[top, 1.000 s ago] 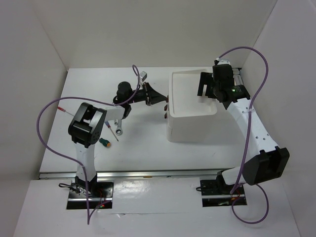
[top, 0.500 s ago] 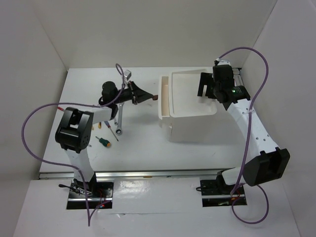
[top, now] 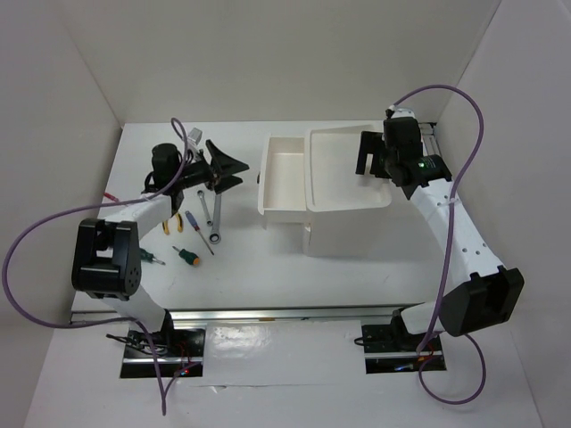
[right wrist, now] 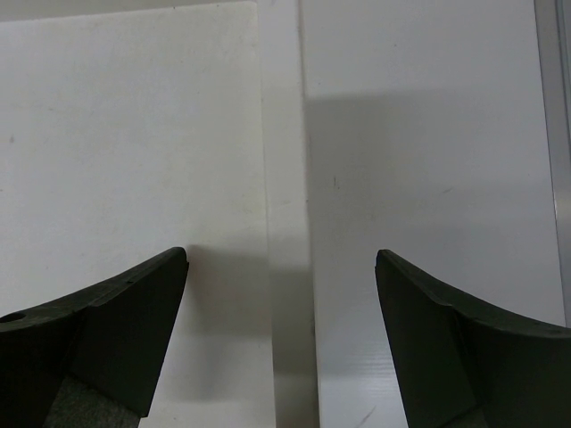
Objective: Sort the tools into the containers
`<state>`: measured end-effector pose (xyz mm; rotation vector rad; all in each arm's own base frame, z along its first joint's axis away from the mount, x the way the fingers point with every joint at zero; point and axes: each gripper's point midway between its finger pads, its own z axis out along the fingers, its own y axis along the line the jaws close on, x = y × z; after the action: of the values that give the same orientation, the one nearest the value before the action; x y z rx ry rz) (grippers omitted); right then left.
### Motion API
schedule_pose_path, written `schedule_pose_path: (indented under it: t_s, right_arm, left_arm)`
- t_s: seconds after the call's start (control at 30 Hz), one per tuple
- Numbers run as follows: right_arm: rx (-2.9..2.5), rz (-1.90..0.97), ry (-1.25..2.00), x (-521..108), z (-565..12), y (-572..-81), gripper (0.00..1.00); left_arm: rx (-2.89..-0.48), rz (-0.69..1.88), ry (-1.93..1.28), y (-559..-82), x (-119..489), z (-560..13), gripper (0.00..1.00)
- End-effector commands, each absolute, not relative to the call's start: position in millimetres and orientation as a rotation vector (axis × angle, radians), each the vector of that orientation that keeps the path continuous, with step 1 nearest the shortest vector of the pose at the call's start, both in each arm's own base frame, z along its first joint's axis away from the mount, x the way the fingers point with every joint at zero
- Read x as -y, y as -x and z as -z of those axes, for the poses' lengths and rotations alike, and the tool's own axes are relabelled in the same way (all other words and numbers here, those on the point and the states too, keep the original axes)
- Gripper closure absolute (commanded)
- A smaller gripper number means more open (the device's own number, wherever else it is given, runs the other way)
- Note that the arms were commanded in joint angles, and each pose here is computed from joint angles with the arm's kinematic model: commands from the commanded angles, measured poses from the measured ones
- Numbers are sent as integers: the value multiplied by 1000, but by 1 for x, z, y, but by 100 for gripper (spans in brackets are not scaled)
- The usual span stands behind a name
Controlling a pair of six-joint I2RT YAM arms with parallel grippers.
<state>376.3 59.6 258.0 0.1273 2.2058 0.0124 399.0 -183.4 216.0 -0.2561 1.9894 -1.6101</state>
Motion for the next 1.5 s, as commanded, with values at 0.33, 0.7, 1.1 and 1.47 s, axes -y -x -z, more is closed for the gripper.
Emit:
schedule_pose_path:
  t_s: [0.33,0.7,1.1,1.47]
  right_arm:
    - [-2296,10,-57,-65,-234,-365,6]
    - [-2329,-7,-54,-70,-223,-368,6]
    - [-2303,-41,-63,-75,-228,-362,6]
    - [-2303,-46,-53,-78,-230,-361,6]
  left_arm:
    - [-2476,347,729,-424,42,-130,5]
    - [-2543,86,1019,-377,-14,-97,21]
    - [-2605,74,1073,-358,0,-61,40]
    - [-2639,26,1076,-364,18,-36,38]
